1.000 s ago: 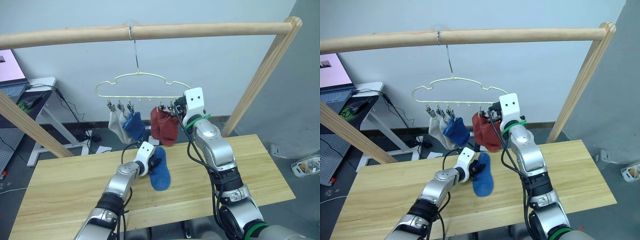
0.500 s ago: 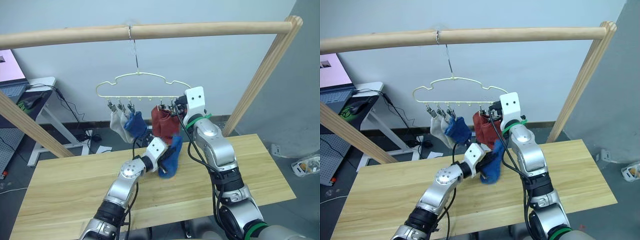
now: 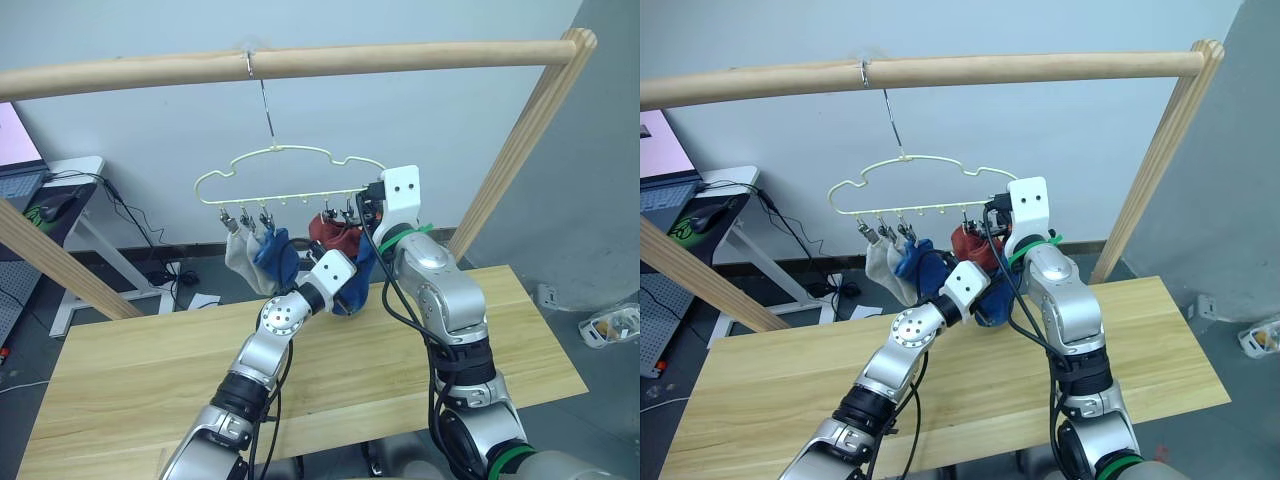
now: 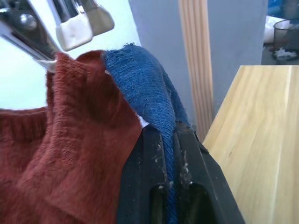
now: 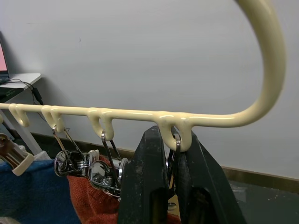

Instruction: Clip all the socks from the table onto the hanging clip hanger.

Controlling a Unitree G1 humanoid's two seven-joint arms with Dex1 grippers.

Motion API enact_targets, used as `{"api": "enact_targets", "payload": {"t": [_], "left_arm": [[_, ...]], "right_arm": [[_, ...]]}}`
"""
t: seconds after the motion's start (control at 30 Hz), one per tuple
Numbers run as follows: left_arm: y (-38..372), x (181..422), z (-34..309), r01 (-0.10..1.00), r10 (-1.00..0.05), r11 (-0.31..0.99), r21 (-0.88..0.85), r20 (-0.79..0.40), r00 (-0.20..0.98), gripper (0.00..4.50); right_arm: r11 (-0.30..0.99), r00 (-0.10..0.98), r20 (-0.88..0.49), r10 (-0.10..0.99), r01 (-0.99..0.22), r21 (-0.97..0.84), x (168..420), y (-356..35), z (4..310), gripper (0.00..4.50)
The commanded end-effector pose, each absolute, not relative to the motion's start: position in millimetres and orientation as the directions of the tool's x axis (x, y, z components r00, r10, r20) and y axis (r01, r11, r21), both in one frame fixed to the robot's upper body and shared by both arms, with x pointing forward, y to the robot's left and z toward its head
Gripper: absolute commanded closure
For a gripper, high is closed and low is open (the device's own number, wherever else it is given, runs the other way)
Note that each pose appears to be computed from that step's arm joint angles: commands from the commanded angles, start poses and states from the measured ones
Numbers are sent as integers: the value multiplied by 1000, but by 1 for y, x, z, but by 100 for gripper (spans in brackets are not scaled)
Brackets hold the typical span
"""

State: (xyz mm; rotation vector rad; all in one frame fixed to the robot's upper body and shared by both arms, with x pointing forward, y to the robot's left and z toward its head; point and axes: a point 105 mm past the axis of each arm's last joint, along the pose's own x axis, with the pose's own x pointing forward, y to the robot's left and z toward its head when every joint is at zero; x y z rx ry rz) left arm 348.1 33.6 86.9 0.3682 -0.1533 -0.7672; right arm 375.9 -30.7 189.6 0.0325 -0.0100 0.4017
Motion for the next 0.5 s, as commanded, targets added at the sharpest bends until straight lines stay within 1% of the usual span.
{"api": "enact_targets", "payload": {"t": [0.03,0.5], "left_arm": [[34,352,105,611,-694,676,413,76,716,449],[36,357,122,572,-686,690,444,149,712,449]], "right_arm": [[909,905,98,414,-417,11,370,-26,213,450],[909,905,91,415,-416,-10,371,-28,210,450]]}}
